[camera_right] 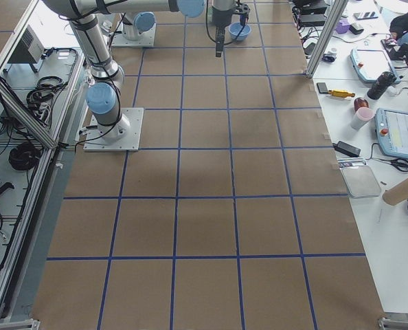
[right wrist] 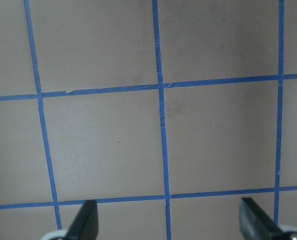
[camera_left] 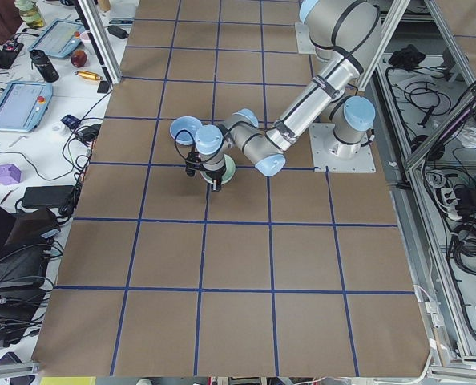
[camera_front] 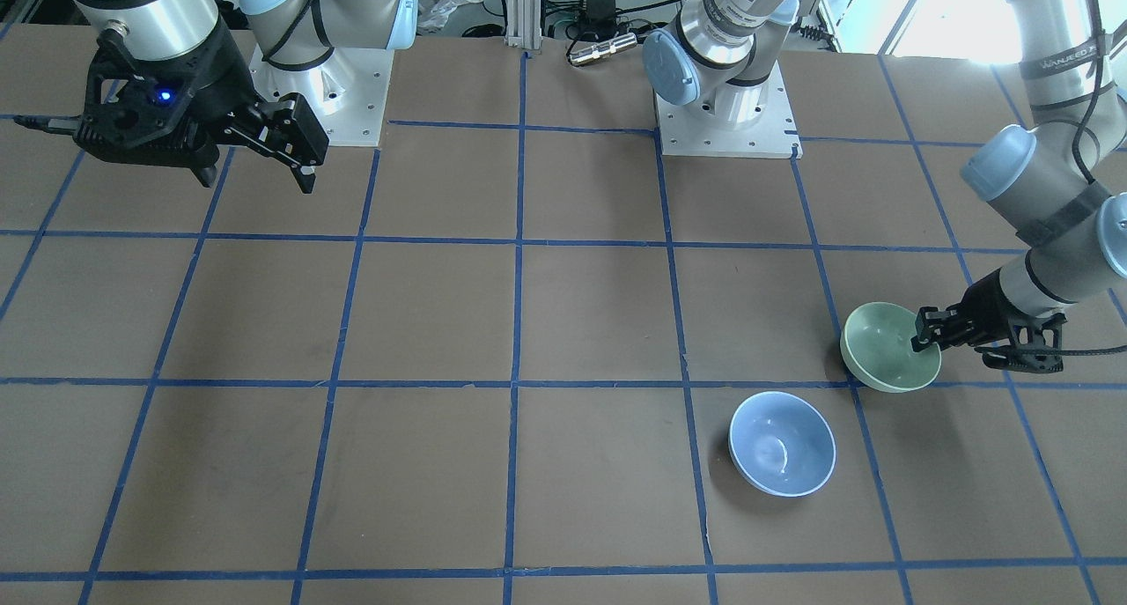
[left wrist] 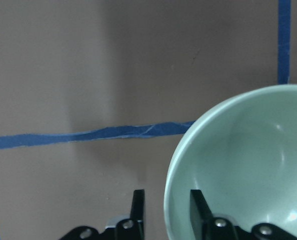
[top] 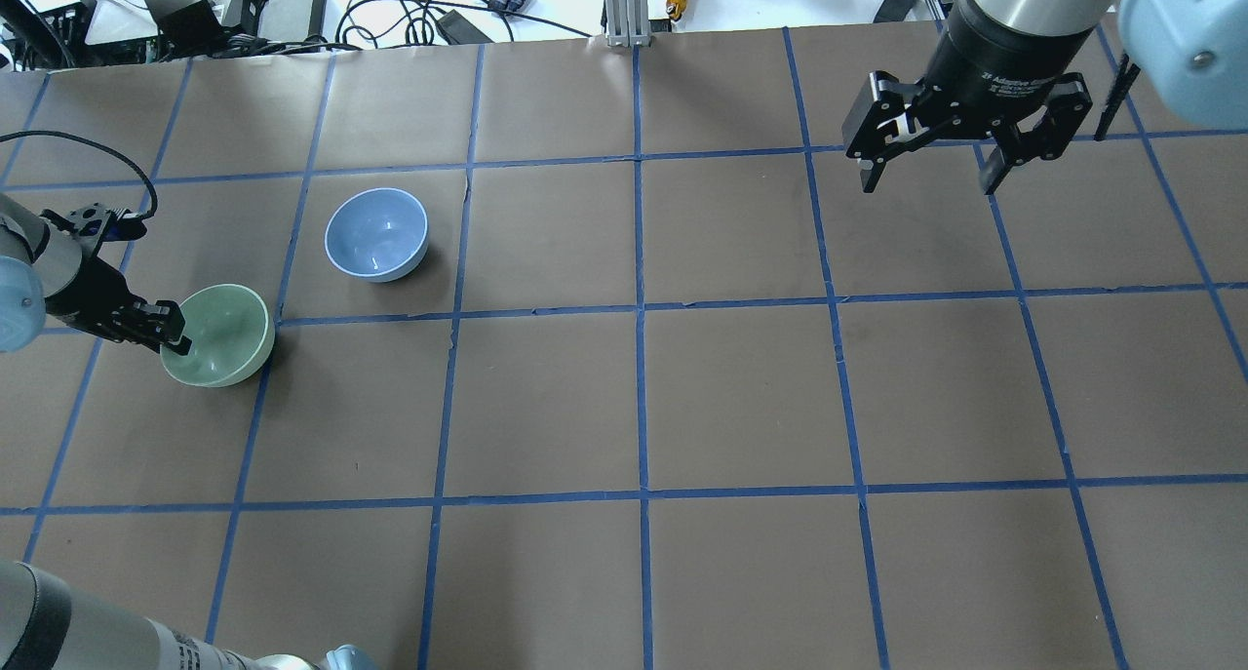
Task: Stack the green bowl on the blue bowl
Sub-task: 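Lower the left gripper onto the green bowl rim and close it, then lift the green bowl with the left gripper and carry it over the blue bowl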
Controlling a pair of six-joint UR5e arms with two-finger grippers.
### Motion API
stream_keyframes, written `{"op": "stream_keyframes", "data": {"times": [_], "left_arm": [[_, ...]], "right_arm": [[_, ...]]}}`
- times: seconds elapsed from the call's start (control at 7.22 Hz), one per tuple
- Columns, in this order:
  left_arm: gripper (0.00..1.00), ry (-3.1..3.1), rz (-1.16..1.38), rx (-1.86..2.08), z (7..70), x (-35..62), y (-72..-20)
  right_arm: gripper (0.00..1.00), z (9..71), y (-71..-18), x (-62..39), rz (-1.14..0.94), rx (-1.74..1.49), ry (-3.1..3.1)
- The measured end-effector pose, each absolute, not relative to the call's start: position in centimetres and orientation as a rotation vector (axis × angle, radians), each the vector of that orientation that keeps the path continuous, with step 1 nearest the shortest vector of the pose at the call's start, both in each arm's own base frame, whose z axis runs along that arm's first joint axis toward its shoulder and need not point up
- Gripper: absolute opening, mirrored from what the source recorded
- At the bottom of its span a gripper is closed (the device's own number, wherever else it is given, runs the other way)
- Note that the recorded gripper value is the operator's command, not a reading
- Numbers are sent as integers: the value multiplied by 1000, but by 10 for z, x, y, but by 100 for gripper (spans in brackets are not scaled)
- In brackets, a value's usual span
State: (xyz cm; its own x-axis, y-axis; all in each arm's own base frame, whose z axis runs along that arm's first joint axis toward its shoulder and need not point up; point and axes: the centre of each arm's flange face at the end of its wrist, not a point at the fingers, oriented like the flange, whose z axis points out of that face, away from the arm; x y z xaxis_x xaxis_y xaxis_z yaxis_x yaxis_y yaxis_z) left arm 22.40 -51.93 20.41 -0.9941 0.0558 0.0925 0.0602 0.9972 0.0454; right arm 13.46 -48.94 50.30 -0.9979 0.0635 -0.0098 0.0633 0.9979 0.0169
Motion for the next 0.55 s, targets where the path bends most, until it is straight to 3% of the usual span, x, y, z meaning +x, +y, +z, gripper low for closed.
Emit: {"op": "stream_keyframes", "data": {"times": [0.55], "left_arm": [[0, -3047, -19, -99, 240, 224, -540]], "right_arm": [[100, 503, -490, 135, 24, 99, 3130]]}}
